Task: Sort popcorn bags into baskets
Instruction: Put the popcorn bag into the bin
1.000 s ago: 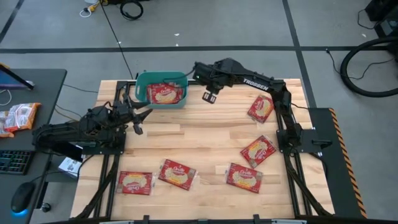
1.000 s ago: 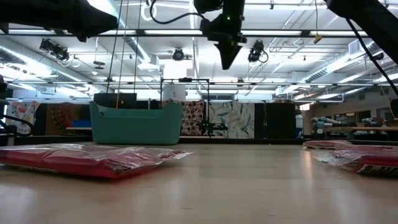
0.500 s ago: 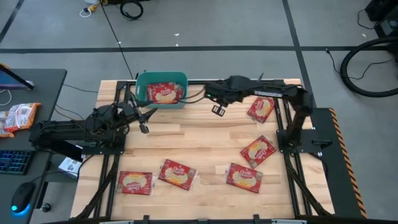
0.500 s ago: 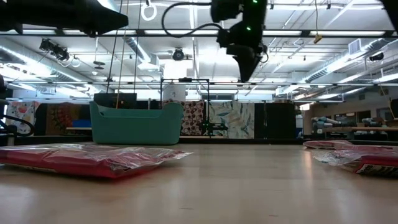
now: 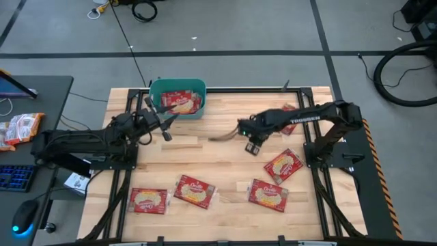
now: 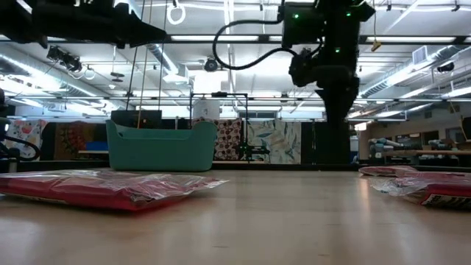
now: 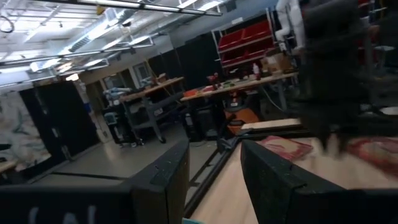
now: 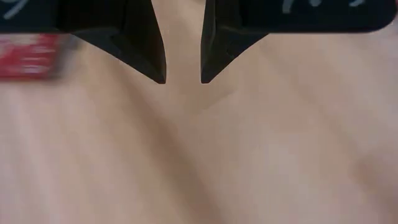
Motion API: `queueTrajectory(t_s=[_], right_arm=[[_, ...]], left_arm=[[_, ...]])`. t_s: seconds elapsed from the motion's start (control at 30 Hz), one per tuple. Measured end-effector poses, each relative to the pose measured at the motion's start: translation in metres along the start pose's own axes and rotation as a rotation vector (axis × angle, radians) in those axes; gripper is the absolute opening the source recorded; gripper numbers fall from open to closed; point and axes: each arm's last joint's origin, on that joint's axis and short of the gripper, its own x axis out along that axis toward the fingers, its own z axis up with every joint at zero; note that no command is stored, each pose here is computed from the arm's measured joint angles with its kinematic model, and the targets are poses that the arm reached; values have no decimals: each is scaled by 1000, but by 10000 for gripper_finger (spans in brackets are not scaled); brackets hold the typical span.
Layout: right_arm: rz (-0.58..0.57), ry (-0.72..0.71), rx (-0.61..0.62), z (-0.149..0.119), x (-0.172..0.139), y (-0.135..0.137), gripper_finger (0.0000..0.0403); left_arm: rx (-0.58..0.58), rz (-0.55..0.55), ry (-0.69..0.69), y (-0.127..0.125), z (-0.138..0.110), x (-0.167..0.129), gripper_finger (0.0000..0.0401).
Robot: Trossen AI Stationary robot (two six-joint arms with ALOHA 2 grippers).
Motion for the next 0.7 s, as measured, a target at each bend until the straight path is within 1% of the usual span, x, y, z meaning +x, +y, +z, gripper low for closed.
queueTrajectory(t_s=[0.13, 0.33, 0.43, 0.57, 0.7], right_arm=[[44, 31, -94, -19, 0, 27, 106], [98, 29, -68, -42, 3, 58, 110], [118, 14, -87, -53, 4, 71, 118], [93, 26, -101, -71, 14, 78, 141], [47, 41, -83, -87, 29, 75, 176]], left_arm=[[3, 20, 1, 2, -3, 5, 149], [6, 8, -5, 3, -5, 8, 149], [5, 10, -10, 3, -4, 8, 149], [18, 10, -9, 3, -4, 8, 149], [18, 11, -14, 3, -4, 8, 149]])
